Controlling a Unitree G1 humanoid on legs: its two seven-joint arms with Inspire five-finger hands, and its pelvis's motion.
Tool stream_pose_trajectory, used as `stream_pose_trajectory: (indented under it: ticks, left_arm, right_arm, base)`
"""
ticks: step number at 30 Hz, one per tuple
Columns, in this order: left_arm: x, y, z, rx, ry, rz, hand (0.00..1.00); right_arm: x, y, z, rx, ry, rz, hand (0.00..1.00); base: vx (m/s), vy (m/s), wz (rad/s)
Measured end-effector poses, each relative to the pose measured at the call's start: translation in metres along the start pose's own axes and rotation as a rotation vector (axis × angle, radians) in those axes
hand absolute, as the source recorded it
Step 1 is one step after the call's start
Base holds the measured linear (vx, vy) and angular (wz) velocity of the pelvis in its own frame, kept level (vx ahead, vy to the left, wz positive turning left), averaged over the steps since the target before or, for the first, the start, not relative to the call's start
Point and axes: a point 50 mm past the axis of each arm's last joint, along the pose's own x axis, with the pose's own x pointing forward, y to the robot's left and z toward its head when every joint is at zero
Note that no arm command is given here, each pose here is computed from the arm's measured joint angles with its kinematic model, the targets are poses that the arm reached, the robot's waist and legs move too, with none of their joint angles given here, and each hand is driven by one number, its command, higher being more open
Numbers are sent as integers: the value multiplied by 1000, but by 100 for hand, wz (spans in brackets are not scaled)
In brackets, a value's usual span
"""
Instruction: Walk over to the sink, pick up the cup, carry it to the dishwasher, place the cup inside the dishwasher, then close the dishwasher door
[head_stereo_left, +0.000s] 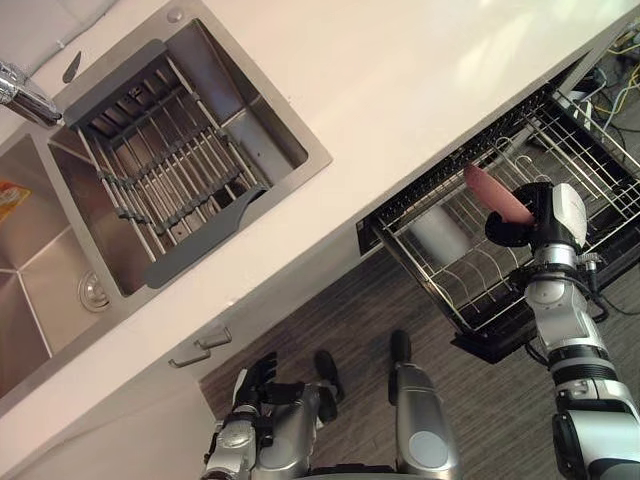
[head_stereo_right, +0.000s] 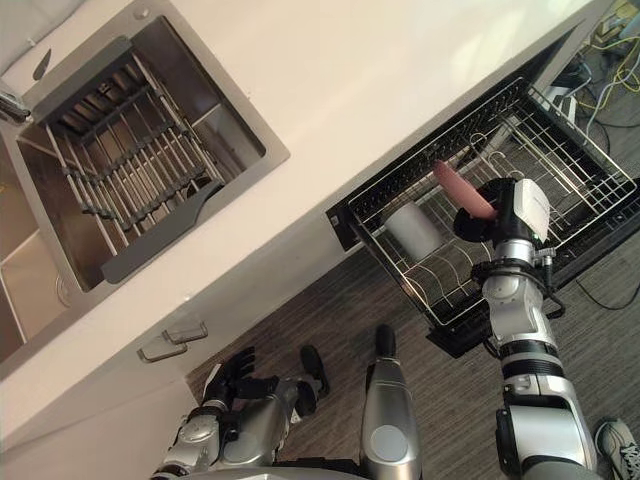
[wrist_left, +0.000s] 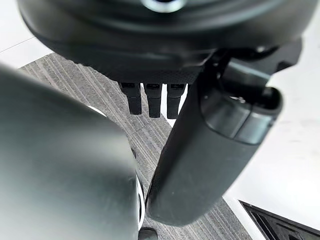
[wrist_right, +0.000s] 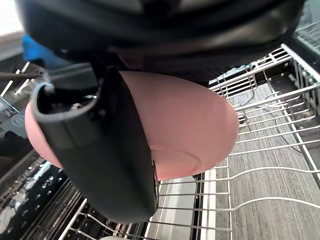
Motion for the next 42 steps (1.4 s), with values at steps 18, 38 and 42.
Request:
stream_pose_trajectory:
  ticks: [18, 38, 42]
  left_arm:
    - [3, 3, 7, -22, -13, 42, 90]
    - [4, 8, 7, -9, -2, 57, 90]
    - [4, 12, 5, -18, 15, 70, 90]
  right_arm:
    - [-1, 12, -13, 107, 176, -53, 90]
    - [-58, 24, -21, 206, 143, -102, 90]
    - [-76, 28, -22, 235, 147, -97, 90]
  base:
    - [-1, 3, -2]
    - [-4, 4, 0]
    - [-4, 3, -4]
